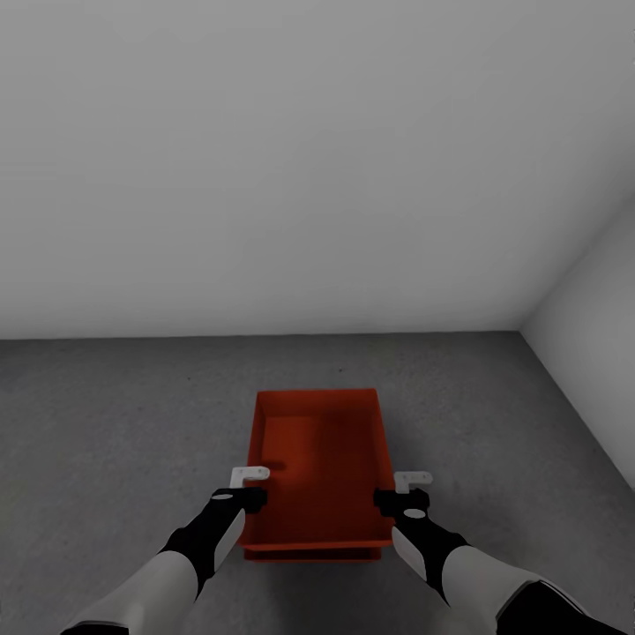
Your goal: Move the two storage containers from the living room to the garage. In the garage, place one container on the floor and stack the other container on top of it (either order is fine).
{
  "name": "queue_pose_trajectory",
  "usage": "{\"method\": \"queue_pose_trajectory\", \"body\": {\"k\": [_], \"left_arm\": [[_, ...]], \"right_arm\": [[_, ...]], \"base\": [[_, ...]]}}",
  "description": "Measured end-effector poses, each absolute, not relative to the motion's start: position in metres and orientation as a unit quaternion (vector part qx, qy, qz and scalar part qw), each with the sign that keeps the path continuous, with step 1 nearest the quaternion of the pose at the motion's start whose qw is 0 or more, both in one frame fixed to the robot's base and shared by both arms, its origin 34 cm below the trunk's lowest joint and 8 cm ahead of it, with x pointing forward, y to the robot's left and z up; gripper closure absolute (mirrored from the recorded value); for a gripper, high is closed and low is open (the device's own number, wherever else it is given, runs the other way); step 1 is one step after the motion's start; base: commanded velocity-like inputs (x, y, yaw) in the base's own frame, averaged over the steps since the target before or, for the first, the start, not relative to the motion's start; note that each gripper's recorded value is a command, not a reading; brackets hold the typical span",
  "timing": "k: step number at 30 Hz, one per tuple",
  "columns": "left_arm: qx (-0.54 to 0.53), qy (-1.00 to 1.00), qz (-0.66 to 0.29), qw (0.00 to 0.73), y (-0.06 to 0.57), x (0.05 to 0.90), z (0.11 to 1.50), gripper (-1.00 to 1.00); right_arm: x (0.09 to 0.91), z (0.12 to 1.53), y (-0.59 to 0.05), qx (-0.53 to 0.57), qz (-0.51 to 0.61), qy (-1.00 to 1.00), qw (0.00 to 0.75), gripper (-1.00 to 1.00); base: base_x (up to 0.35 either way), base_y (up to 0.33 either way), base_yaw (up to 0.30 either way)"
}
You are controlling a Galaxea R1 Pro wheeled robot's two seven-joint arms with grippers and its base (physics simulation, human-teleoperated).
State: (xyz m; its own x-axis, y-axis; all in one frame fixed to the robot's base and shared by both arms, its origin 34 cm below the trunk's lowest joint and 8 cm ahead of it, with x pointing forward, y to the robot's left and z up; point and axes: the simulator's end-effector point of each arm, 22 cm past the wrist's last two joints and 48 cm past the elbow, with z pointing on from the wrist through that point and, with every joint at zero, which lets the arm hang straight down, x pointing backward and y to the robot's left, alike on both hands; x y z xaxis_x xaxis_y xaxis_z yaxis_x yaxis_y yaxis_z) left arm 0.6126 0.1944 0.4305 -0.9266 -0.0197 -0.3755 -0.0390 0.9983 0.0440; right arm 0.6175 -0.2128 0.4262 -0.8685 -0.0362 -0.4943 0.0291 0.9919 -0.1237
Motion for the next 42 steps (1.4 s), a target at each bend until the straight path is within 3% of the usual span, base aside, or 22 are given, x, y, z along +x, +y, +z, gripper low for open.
{"method": "queue_pose_trajectory", "body": {"k": [42], "left_arm": [[-0.015, 0.981, 0.025, 0.190, 0.194, 0.615, 0.502, -1.00]], "right_arm": [[0.620, 0.498, -0.213, -0.002, -0.064, 0.964, 0.256, -1.00]], "base": [[0.000, 0.000, 0.000]]}}
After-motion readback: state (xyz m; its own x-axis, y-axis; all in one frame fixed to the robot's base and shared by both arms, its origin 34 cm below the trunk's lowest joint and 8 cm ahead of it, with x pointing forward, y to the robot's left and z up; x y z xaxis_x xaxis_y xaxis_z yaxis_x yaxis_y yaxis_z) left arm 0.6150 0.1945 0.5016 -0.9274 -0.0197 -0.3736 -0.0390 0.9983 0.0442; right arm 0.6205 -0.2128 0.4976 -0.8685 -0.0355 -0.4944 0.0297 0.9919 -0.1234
